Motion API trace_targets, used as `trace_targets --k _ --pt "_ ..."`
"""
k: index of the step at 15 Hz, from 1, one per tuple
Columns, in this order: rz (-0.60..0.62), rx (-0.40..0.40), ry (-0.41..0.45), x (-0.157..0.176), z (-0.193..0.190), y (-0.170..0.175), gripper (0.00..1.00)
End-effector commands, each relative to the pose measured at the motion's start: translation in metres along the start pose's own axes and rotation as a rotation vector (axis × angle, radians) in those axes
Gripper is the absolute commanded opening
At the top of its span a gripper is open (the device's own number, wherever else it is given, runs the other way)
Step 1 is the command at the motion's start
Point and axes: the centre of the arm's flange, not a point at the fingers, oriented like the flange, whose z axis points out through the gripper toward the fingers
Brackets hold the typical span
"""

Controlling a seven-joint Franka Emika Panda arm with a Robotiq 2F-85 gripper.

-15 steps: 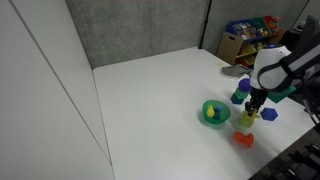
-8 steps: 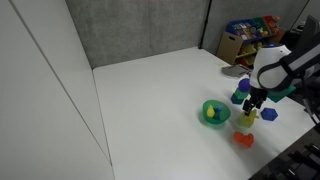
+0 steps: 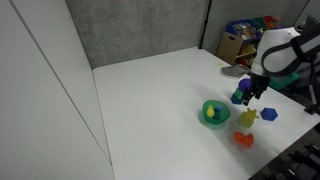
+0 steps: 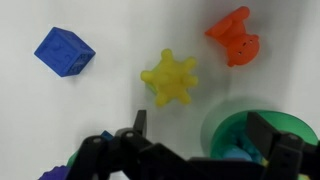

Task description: Pick up the yellow toy from the table and put it on the lime green block

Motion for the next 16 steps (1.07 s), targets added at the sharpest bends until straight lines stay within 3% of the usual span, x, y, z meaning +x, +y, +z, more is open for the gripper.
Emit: trace_targets --k 1,11,16 --pt "0.032 0.03 0.027 -0.016 -0.055 -0.006 1.0" --pt "0.101 0.019 0.034 -0.067 -0.182 -0.042 1.0" --pt "0.059 0.015 0.111 -0.114 -0.251 -0.053 1.0"
